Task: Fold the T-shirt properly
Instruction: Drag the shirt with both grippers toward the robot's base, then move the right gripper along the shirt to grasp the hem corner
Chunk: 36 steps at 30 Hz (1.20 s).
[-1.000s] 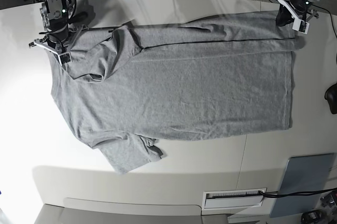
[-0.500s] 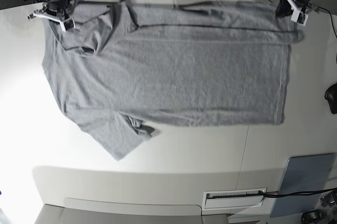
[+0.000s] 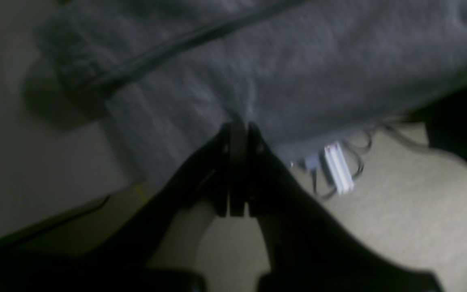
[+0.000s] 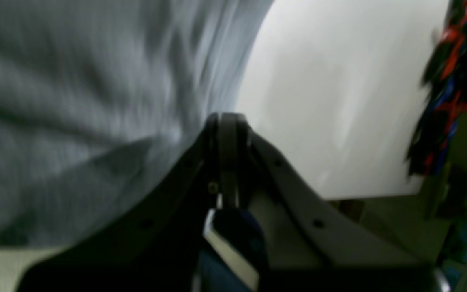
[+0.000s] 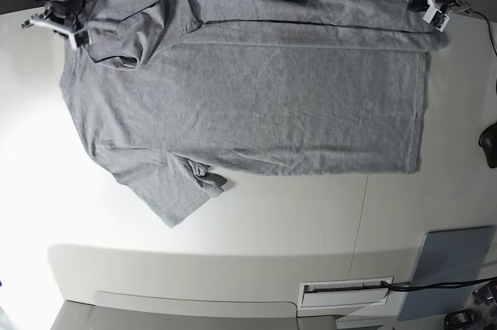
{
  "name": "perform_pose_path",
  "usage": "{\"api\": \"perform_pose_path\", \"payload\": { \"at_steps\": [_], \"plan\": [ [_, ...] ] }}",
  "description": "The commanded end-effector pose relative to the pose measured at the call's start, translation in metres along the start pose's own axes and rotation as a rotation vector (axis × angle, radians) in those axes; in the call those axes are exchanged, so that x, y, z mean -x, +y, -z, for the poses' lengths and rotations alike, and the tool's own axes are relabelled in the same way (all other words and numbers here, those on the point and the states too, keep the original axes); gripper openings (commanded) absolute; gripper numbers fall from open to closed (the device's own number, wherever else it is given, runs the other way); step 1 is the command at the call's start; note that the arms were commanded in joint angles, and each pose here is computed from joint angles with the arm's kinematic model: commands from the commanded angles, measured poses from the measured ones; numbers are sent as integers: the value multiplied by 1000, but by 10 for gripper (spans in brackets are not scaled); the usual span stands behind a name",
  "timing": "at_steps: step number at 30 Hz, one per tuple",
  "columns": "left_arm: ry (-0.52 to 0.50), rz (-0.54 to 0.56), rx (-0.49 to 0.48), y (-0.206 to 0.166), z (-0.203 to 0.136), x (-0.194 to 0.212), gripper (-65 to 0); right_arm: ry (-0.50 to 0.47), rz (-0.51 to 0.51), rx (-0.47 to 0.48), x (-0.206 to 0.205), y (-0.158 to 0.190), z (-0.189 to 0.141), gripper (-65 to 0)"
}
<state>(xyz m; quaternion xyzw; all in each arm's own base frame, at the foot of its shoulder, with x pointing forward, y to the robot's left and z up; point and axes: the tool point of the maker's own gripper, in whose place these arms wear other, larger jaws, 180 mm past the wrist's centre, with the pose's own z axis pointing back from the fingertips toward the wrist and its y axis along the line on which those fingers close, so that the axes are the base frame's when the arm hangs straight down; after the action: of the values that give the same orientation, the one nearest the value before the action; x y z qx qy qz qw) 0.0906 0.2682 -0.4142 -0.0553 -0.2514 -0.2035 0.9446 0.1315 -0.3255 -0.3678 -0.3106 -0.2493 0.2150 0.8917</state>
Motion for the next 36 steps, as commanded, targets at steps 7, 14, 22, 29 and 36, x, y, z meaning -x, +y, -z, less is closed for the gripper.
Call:
{"api": "perform_pose_path", "payload": {
  "at_steps": [7, 14, 22, 29, 36],
  "plan": [
    [-222, 53, -72, 27, -24, -84, -477, -143, 19, 122, -37, -47, -12, -650],
    [-368, -108, -165, 75, -16, -144, -367, -257, 79, 122, -71, -56, -8, -384],
    [-429, -209, -198, 125, 22, -212, -367, -396, 253, 132, -122, -78, -4, -384],
    [-328, -279, -155, 146, 80, -223, -366, -405, 285, 130, -130, -83, -3, -384],
    [-274, -294, -142, 159, 110, -247, -366, -381, 307, 107, -126, -79, -1, -384]
  ]
}}
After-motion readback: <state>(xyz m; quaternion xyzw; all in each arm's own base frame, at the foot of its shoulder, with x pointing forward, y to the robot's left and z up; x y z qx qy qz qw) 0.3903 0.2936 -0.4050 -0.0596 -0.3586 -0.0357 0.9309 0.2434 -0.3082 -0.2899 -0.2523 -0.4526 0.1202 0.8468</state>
